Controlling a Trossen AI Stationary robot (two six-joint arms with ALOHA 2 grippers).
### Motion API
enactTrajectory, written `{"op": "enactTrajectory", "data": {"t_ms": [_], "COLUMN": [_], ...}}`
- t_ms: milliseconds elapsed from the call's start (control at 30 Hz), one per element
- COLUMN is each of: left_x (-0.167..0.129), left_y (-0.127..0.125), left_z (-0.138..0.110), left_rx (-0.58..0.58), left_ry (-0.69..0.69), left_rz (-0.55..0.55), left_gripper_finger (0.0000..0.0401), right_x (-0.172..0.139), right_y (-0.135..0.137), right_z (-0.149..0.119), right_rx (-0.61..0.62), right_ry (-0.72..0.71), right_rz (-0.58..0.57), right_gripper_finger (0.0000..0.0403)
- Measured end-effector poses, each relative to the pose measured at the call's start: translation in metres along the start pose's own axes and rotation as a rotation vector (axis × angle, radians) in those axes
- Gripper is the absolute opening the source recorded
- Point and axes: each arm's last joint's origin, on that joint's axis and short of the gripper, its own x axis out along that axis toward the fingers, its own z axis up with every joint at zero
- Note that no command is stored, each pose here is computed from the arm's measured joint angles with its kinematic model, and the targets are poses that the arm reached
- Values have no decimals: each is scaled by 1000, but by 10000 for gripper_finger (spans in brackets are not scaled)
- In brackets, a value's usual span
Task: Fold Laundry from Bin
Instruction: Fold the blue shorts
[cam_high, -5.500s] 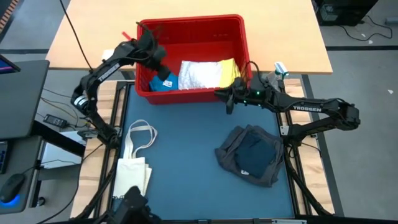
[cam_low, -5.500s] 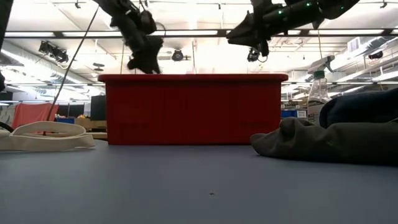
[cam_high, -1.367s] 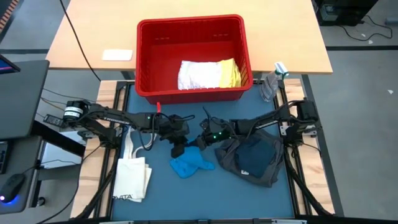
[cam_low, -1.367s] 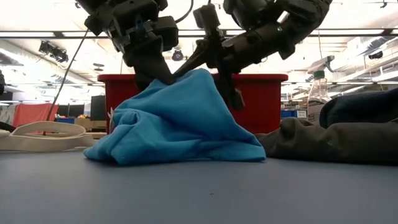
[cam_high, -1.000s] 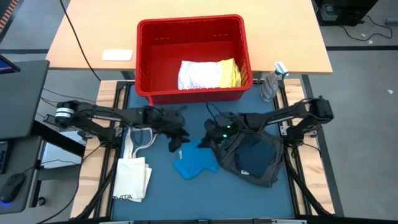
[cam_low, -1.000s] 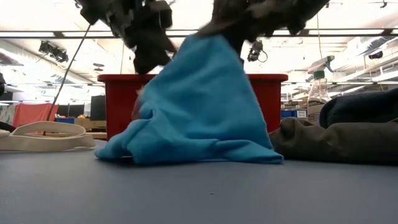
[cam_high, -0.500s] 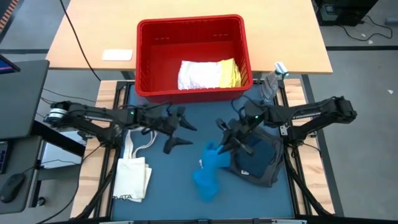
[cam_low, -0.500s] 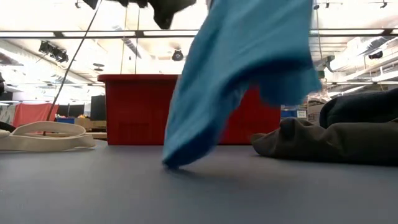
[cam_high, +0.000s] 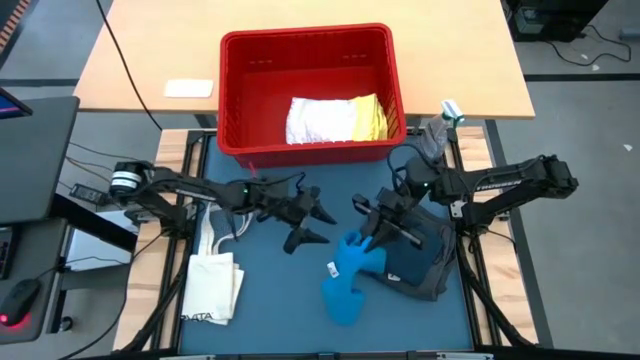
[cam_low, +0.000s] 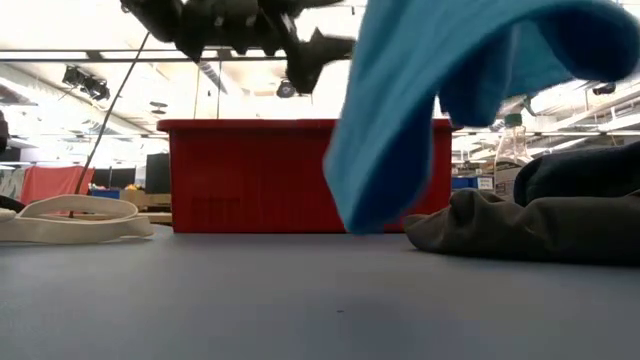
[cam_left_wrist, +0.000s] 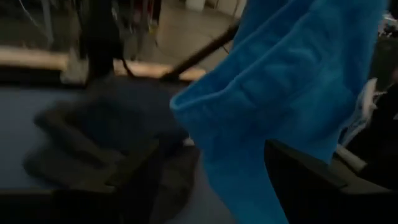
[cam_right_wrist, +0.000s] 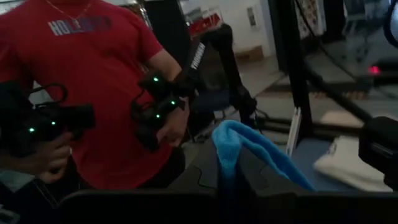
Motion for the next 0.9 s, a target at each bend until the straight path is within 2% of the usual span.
{"op": "enactTrajectory", "data": {"t_ms": [200,333,600,767,900], "left_x": [19,30,38,45,50], "left_y": [10,14,13,7,-1], "left_z": [-24,-30,-14,0,10], "left_rx": [-135,-159,-216,-202,-147], "left_ry": [65,17,-267,-281,-250], "left_rz": [-46,-138,-303,-334,-416], "left_gripper_finger": [282,282,282,282,279], "right_x": [0,0,0,0,0], "right_y": [0,3,3,3,3], "right_z": [-5,1,4,6,7], "right_rx": [52,-10,-18,-53,-82], "right_ry": [50,10,-20,-42,-53], "right_rz": [28,81,61,42,45], "right_gripper_finger": [18,18,18,18,18]}}
